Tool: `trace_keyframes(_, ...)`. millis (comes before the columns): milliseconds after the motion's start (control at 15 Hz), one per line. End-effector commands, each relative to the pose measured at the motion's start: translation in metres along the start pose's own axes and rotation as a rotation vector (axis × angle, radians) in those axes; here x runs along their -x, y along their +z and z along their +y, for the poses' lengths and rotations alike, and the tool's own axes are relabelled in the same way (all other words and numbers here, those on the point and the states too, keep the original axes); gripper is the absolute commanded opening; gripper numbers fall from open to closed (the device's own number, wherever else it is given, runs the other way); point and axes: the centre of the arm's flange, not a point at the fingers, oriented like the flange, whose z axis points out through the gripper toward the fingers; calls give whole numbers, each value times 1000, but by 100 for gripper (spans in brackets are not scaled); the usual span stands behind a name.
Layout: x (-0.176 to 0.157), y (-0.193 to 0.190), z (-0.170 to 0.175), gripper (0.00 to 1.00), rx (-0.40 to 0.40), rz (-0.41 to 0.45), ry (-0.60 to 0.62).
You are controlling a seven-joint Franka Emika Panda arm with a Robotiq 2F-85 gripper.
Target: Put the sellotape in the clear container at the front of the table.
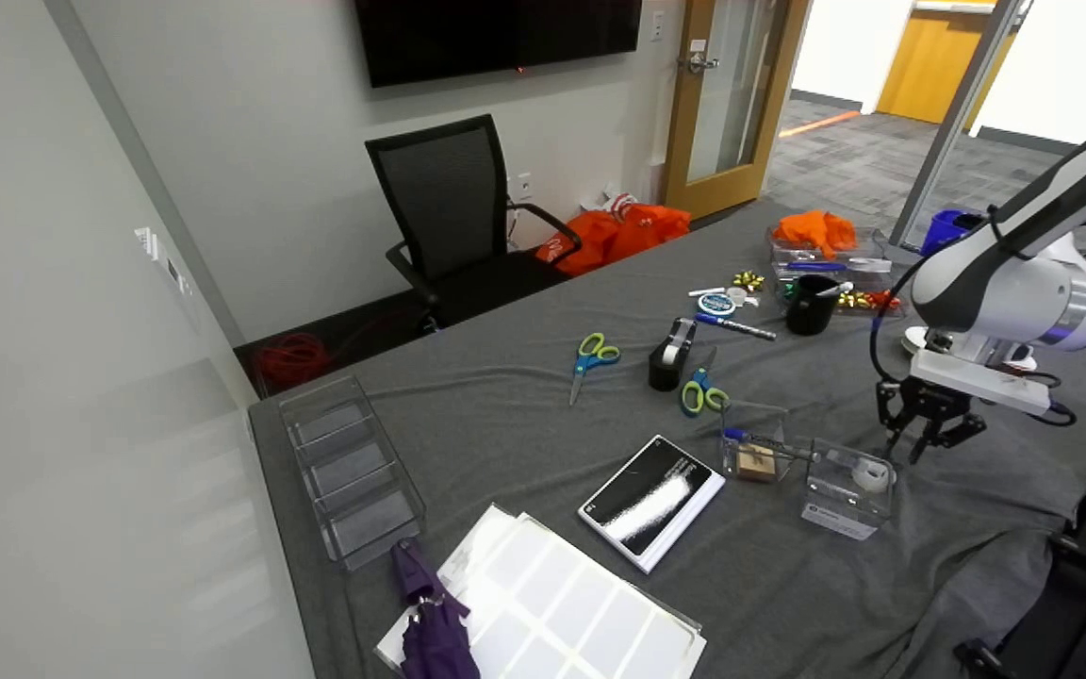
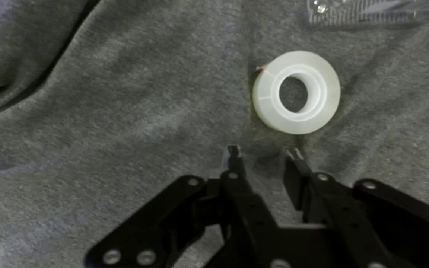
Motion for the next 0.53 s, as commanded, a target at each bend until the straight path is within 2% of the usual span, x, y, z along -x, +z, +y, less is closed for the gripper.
trace_keyframes(0,4,-14,12,64,3,2,-15)
trace_keyframes(333,17,-11,5,98,-35,-35,-30)
trace_keyframes(467,24,-7,0,100,-47,-56,-36)
